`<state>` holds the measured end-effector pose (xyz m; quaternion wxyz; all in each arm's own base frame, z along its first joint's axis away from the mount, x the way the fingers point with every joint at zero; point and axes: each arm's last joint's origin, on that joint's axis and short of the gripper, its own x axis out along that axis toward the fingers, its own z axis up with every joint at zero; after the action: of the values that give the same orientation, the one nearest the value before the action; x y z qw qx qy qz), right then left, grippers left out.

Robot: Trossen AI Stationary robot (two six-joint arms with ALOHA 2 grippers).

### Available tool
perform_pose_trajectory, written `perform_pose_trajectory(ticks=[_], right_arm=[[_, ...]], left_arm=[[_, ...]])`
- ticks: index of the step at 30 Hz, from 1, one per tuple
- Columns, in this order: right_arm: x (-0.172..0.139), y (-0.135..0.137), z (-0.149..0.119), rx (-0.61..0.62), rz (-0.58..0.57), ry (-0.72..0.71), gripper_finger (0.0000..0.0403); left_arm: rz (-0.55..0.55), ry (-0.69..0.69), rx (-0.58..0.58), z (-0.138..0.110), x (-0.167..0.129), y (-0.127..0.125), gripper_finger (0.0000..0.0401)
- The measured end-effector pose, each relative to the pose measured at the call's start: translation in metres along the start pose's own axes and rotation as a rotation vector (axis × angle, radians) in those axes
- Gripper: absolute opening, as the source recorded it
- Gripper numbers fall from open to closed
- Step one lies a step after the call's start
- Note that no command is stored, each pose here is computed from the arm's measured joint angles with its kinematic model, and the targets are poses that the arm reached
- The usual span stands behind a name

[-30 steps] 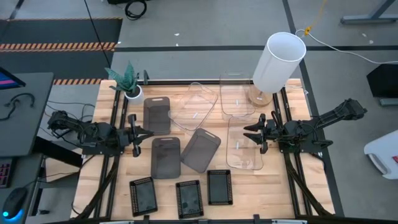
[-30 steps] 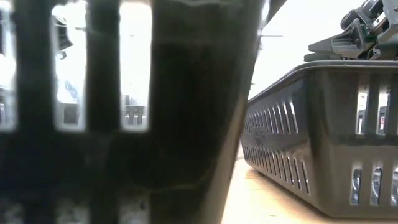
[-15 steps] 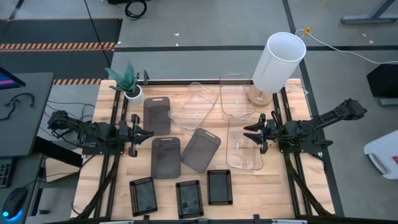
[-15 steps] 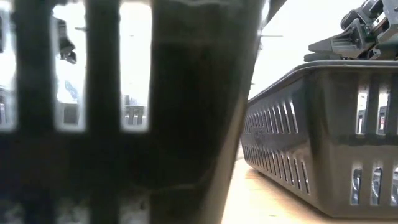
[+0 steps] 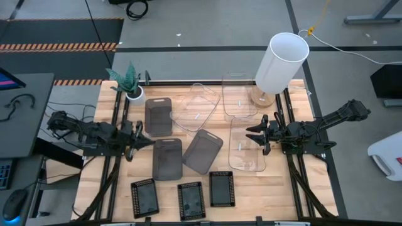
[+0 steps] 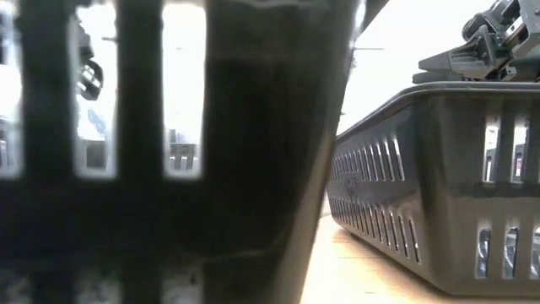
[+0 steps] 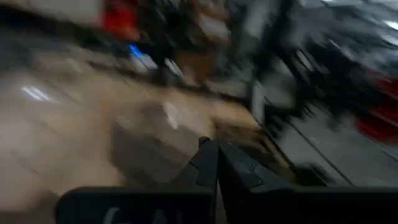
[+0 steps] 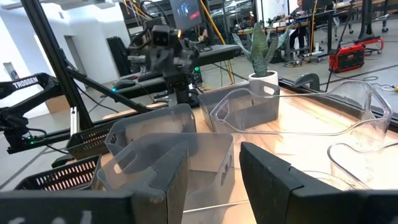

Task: Stack baskets by color
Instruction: Stack the bottom left gray bin on top of the top gray bin

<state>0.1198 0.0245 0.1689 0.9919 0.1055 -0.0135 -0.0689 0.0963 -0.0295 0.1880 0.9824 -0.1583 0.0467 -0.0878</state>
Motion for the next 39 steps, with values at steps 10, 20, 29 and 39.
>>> perform_pose_trajectory(ticks=[10, 20, 29, 39], right_arm=[[0.000, 0.000, 0.000, 0.000, 0.000, 0.000, 0.0149], [0.000, 0.000, 0.000, 0.000, 0.000, 0.000, 0.0149], [0.000, 0.000, 0.000, 0.000, 0.000, 0.000, 0.0149], [0.000, 0.000, 0.000, 0.000, 0.000, 0.000, 0.0149]], left_arm=[[-0.056, 0.186, -0.025, 0.017, 0.020, -0.025, 0.0031], [0.439, 0.399, 0.117, 0.025, 0.043, -0.019, 0.0039], [0.552, 0.507, 0.162, 0.045, 0.080, -0.002, 0.0090], [0.369, 0.661, 0.093, 0.062, 0.116, 0.030, 0.0140]])
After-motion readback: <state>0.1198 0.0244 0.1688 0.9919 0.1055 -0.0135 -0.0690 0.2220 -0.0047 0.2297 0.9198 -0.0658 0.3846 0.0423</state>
